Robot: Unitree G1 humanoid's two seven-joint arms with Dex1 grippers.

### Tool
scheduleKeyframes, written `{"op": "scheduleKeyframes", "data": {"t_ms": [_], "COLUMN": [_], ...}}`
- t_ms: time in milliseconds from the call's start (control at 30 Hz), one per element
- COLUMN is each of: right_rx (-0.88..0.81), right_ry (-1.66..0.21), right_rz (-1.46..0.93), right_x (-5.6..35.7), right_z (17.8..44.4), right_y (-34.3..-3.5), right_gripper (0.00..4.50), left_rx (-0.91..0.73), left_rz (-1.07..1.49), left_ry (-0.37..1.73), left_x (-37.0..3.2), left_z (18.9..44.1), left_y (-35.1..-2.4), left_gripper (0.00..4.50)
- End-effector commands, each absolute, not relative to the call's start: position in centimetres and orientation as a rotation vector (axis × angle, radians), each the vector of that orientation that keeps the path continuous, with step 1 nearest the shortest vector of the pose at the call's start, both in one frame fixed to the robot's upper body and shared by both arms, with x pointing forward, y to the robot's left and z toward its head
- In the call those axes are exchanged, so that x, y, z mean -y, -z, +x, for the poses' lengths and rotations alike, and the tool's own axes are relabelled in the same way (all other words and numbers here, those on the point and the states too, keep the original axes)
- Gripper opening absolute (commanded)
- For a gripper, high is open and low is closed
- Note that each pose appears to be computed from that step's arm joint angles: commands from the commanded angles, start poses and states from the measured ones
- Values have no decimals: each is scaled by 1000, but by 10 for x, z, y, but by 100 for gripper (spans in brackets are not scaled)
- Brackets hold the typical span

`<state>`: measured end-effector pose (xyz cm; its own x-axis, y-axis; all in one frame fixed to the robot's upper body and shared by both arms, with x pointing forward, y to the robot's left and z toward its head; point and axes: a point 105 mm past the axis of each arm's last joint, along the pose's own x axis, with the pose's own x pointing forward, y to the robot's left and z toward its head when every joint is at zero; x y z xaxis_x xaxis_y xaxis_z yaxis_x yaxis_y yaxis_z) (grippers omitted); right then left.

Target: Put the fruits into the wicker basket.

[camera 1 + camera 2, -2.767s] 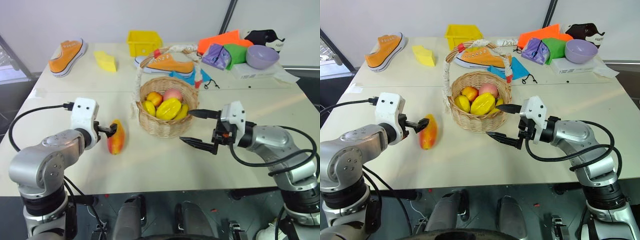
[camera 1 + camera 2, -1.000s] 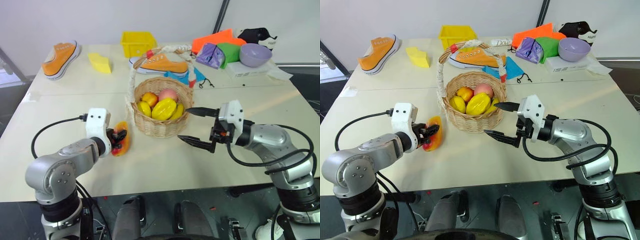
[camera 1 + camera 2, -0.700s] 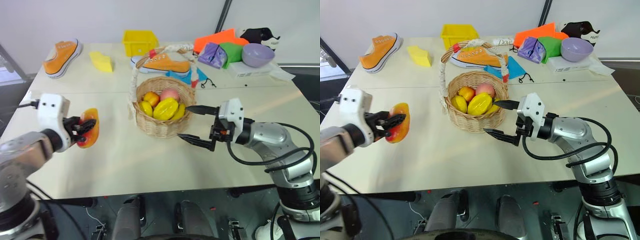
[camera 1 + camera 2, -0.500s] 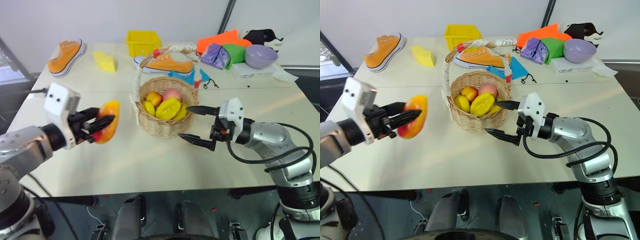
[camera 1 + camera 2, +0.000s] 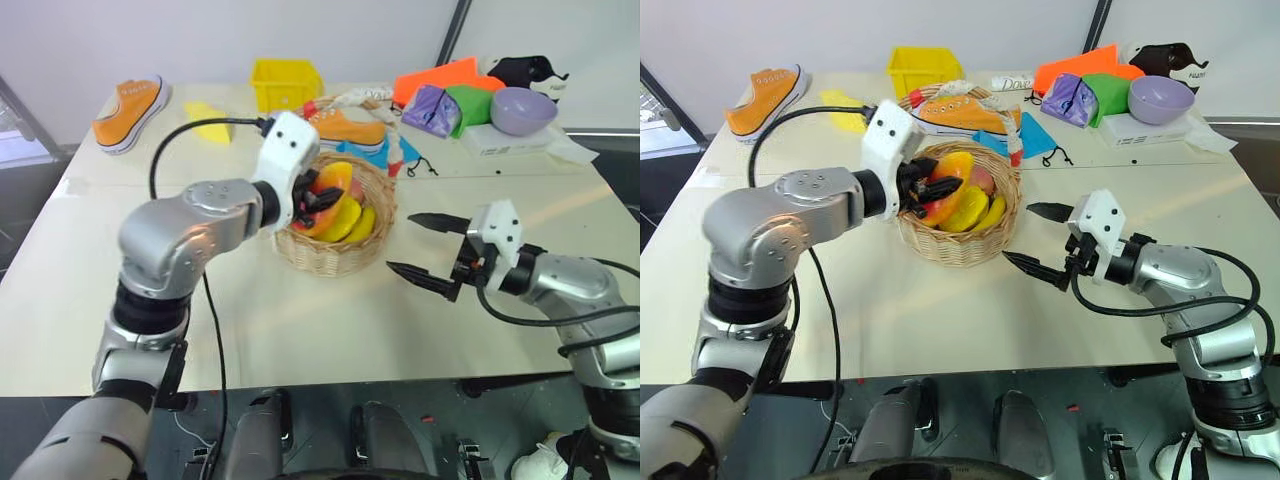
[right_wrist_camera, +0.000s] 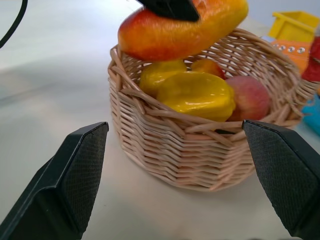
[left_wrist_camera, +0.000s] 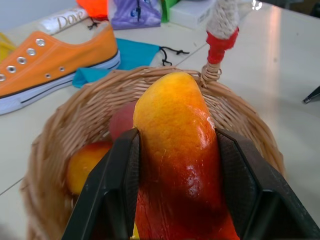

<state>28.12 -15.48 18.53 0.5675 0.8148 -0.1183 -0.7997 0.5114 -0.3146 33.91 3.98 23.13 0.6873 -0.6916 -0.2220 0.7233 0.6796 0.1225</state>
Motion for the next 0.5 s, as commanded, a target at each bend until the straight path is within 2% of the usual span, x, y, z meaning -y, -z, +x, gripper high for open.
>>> {"op": "scheduleKeyframes", "data": {"t_ms": [33,67,100,267,400,500], "right_rx": [107,108,115,154,181,198], "right_ry": [-937,-931,-925,-830,-625,-559], "right_rz": [-378,-374,-363,-335,-226,-160], "right_x": [155,156,155,153,159,156], "right_z": [277,277,278,296,341,363], "right_y": [-201,-201,-203,-213,-225,-231], "right_gripper": [450,450,450,450,450,450], "left_rx": [-67,-52,-28,103,75,61], "left_rz": [195,198,194,142,90,60], "left_ry": [829,835,849,941,994,970], "left_x": [-36,-36,-37,-49,-86,-109], "left_z": [339,338,336,316,292,283], "left_y": [-249,-250,-254,-268,-249,-240], "left_gripper": [370,419,446,446,446,446]}}
